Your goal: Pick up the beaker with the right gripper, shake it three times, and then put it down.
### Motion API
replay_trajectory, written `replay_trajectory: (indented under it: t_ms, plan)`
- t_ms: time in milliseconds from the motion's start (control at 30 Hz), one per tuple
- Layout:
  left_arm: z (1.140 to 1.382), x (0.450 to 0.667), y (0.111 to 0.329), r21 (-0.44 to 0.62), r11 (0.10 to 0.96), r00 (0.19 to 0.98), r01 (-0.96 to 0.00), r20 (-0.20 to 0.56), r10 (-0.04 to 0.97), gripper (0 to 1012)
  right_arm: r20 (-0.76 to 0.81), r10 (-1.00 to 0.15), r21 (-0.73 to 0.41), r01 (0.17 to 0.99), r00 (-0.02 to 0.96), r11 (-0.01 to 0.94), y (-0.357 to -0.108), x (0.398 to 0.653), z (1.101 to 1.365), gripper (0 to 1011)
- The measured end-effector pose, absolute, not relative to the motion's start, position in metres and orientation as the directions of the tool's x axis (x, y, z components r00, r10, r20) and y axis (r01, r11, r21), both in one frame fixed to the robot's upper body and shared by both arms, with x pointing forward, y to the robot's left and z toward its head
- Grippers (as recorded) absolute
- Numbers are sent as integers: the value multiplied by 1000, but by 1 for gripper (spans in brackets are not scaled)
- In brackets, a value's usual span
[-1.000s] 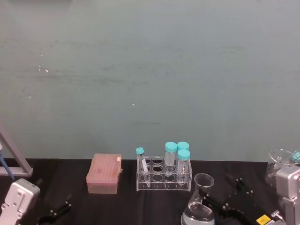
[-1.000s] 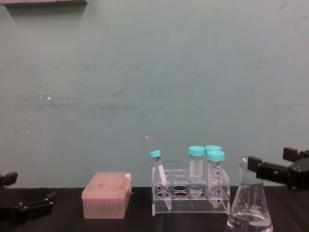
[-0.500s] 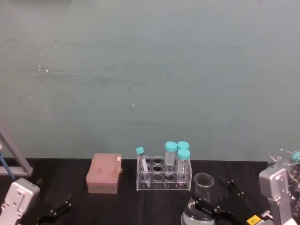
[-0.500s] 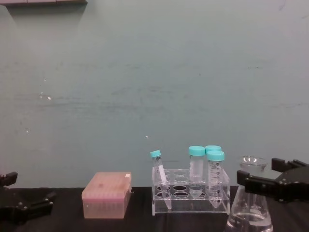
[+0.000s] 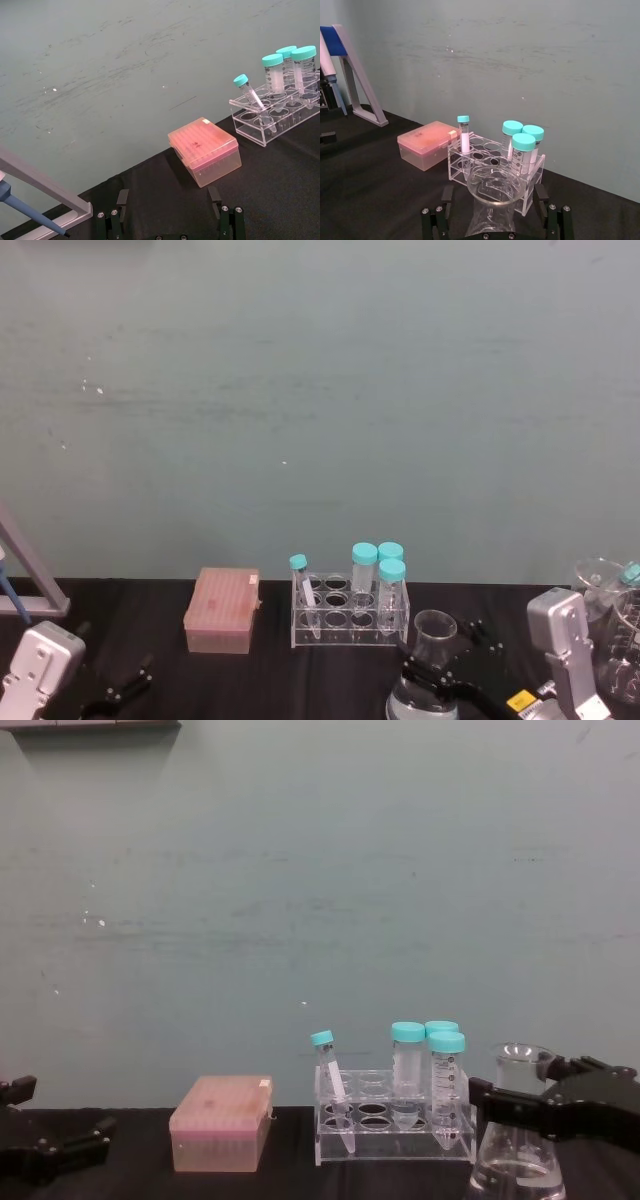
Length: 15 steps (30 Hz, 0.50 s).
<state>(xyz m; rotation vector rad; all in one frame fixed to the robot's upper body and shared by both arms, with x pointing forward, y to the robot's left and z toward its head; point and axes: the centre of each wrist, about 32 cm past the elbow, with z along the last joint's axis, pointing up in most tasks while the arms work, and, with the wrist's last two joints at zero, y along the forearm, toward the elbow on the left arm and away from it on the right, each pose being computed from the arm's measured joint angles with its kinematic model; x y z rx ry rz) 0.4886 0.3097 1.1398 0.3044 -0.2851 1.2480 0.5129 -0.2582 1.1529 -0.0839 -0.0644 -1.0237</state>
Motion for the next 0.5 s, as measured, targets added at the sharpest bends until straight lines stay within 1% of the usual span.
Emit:
replay_trajectory:
  t_ms: [500]
  plan:
    - [1140, 489, 310, 70, 287, 292, -955, 374, 880, 1000, 103, -840, -49, 847, 532, 530, -251, 522, 1150, 1000]
